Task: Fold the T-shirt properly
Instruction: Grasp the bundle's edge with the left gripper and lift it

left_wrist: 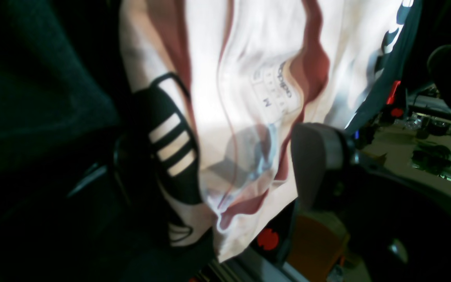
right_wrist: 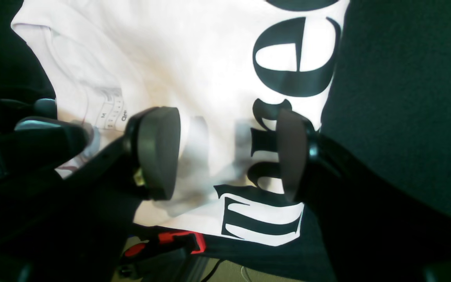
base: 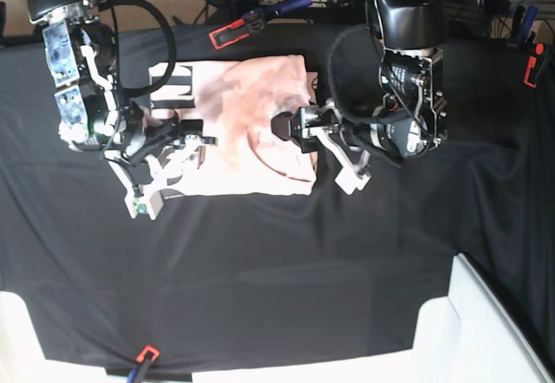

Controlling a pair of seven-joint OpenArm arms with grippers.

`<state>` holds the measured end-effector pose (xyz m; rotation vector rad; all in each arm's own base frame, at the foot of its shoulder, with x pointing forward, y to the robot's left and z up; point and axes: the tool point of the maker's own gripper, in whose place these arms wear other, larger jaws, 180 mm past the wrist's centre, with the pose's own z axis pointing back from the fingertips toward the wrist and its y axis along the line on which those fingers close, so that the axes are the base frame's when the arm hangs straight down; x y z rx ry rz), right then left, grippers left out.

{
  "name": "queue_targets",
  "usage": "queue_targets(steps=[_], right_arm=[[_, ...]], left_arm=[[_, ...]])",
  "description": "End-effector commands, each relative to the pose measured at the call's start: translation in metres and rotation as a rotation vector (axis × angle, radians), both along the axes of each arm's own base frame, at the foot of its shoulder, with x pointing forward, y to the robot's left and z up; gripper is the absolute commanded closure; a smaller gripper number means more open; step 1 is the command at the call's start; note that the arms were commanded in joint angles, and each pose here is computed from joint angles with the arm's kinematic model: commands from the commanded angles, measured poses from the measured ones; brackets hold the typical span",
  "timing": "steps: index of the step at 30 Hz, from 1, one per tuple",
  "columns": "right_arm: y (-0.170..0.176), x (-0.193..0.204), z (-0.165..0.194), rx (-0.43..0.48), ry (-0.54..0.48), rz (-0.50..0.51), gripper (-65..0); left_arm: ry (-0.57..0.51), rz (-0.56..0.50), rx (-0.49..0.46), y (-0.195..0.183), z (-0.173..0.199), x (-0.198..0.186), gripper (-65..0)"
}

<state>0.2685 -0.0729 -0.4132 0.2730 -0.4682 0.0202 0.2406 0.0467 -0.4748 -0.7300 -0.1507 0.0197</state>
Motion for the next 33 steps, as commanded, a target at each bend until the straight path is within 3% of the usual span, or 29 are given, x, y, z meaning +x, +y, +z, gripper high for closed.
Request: queue_targets(steps=[1,12,16,21,22,27,33], right_arm=[[0.000,0.011,0.011,0.008,-0.046,-0.002,-37.3],[0.000,0.013,0.013,0.008,-0.053,-0.002,-37.3],[0.000,0.013,0.013,0.008,-0.053,-0.002,-37.3],[0.000,0.013,0.013,0.008,-0.053,-0.002,-37.3],[-0.001,0.014,0.013,0.008,-0.054,-0.004,-37.1],[-0.026,0.021,0.019,0.000,-0.117,-0.082,-37.1],[-0.064,0.027,0.043,-0.011,-0.216,-0.203,-37.1]], left_arm=[[-0.017,-0.017,-0.012,-0.007,0.007,0.007,-52.7],[-0.041,-0.095,-0.039,-0.037,0.016,0.011,-51.2],[-0.053,-0.099,-0.035,-0.038,0.018,0.016,-34.3],[-0.068,-0.100,-0.018,-0.034,0.021,0.024,-2.9],[-0.068,-0.108,0.008,-0.031,0.019,0.025,0.0],[-0.071,-0.170,0.207,-0.006,0.008,0.034,0.0],[-0.112,-0.201,0.309,0.006,0.016,0.059,0.0]])
